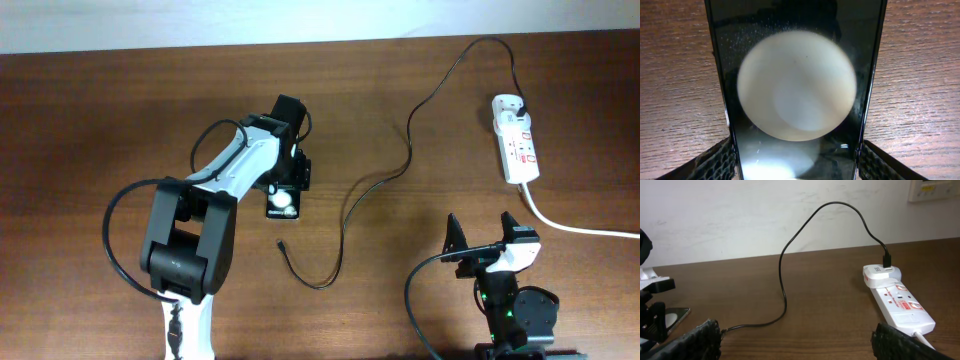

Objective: Plug charger to phone and switch on socket
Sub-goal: 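Lift the phone with the left gripper and tilt it upright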

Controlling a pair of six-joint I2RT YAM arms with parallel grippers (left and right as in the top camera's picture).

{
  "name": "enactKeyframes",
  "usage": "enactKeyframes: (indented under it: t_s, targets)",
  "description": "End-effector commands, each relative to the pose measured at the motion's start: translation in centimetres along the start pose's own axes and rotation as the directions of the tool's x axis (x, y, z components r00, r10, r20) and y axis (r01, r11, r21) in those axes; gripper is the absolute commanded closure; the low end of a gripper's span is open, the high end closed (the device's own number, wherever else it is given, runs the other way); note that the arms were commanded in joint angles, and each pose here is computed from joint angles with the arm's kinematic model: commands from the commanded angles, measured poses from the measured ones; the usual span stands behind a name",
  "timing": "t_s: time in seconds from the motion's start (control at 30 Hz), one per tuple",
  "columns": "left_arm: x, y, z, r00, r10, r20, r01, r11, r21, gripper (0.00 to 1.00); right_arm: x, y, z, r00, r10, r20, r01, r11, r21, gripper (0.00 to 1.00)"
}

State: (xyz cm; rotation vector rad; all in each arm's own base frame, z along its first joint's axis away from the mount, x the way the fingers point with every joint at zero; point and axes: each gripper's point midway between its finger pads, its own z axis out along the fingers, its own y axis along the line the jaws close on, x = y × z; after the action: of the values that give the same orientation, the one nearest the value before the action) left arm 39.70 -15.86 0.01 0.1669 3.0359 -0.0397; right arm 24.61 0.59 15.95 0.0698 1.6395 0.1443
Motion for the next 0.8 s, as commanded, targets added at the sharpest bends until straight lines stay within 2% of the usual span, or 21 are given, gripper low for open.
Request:
enactKeyframes:
  t_s: [0.0, 0.1, 0.13, 0.27, 0.3, 0.47, 0.67, 0.7, 0.73, 0.77]
  targets:
    - [1.6, -0.5, 2.4, 0.997, 0.002, -0.078, 0.001, 0.999, 0.033, 0.25, 0.2, 0.2, 0.0, 1.000, -0.003, -0.004, 0.003, 1.000, -0.007, 0.01]
    - [1.6, -0.5, 2.4, 0.997, 0.002, -0.079, 0.001, 0.999, 0.033, 0.26, 0.2, 0.2, 0.0, 1.000, -0.003, -0.004, 0.003, 1.000, -0.007, 0.01]
    - [1.6, -0.5, 2.4, 0.997, 0.002, -0.079, 0.001, 0.999, 0.033, 0.30, 0.2, 0.2, 0.0, 1.000, -0.003, -0.004, 0.003, 1.000, -0.008, 0.01]
    - [1.5, -0.5, 2.2, 0.997, 0.000, -0.076, 0.003, 0.999, 0.034, 0.32, 0.2, 0.2, 0.0, 1.000, -0.003, -0.004, 0.003, 1.000, -0.007, 0.01]
    - [1.5, -0.6, 1.9, 0.998, -0.003, -0.070, 0.005, 0.999, 0.036, 0.36, 0.2, 0.2, 0.0, 1.000, -0.003, -0.004, 0.003, 1.000, -0.008, 0.01]
    - [0.7, -0.8, 0.0, 1.000, -0.011, -0.029, 0.013, 0.997, 0.071, 0.36, 0.2, 0.2, 0.0, 1.000, -0.003, -0.004, 0.003, 1.000, -0.007, 0.01]
    - [-0.5, -0.1, -2.5, 0.997, -0.075, -0.016, 0.076, 0.970, 0.231, 0.36, 0.2, 0.2, 0.0, 1.000, -0.003, -0.004, 0.003, 1.000, -0.008, 0.01]
    - [-0.6, -0.2, -2.8, 0.997, -0.069, -0.024, 0.073, 0.954, 0.290, 0.36, 0.2, 0.2, 0.0, 1.000, -0.003, -0.004, 0.003, 1.000, -0.008, 0.01]
    - [-0.7, -0.7, -3.5, 0.999, -0.032, -0.023, 0.039, 0.913, 0.406, 0.36, 0.2, 0.2, 0.0, 1.000, -0.003, -0.004, 0.003, 1.000, -0.007, 0.01]
    - [-0.7, -0.9, -3.8, 1.000, -0.014, -0.017, 0.020, 0.894, 0.447, 0.36, 0.2, 0.2, 0.0, 1.000, -0.003, -0.004, 0.003, 1.000, -0.007, 0.01]
